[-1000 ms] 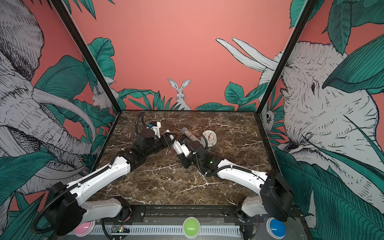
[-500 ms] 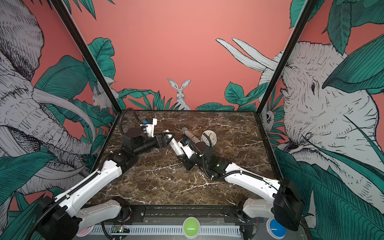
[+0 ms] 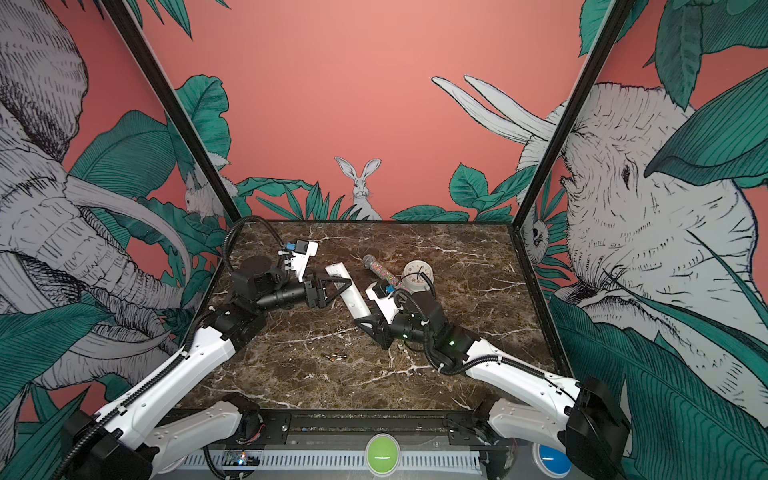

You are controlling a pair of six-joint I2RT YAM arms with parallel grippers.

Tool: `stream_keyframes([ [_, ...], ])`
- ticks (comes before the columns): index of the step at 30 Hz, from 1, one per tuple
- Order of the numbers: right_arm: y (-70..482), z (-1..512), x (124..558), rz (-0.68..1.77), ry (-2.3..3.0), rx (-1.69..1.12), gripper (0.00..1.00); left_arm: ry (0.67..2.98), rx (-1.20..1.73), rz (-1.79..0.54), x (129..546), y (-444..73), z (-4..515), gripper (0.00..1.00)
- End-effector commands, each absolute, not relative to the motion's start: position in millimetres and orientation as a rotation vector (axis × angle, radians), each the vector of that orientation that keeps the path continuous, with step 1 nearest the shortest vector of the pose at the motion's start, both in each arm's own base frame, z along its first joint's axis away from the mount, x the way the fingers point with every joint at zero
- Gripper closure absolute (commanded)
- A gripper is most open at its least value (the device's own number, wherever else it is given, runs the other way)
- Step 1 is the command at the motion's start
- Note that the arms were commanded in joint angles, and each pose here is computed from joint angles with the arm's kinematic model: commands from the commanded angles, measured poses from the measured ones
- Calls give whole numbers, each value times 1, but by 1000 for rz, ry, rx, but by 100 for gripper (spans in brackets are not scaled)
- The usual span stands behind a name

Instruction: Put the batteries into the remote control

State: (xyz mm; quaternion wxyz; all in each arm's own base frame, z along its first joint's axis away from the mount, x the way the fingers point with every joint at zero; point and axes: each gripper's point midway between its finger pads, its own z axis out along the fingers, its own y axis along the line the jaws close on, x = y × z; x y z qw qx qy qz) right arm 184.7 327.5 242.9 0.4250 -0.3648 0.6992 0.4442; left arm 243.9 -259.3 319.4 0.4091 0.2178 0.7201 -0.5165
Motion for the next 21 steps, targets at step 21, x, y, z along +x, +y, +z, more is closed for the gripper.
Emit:
stream_keyframes([
  [21, 343, 302, 147, 1422, 1395, -1013, 100, 1581, 646, -1510, 225, -270, 361, 13],
])
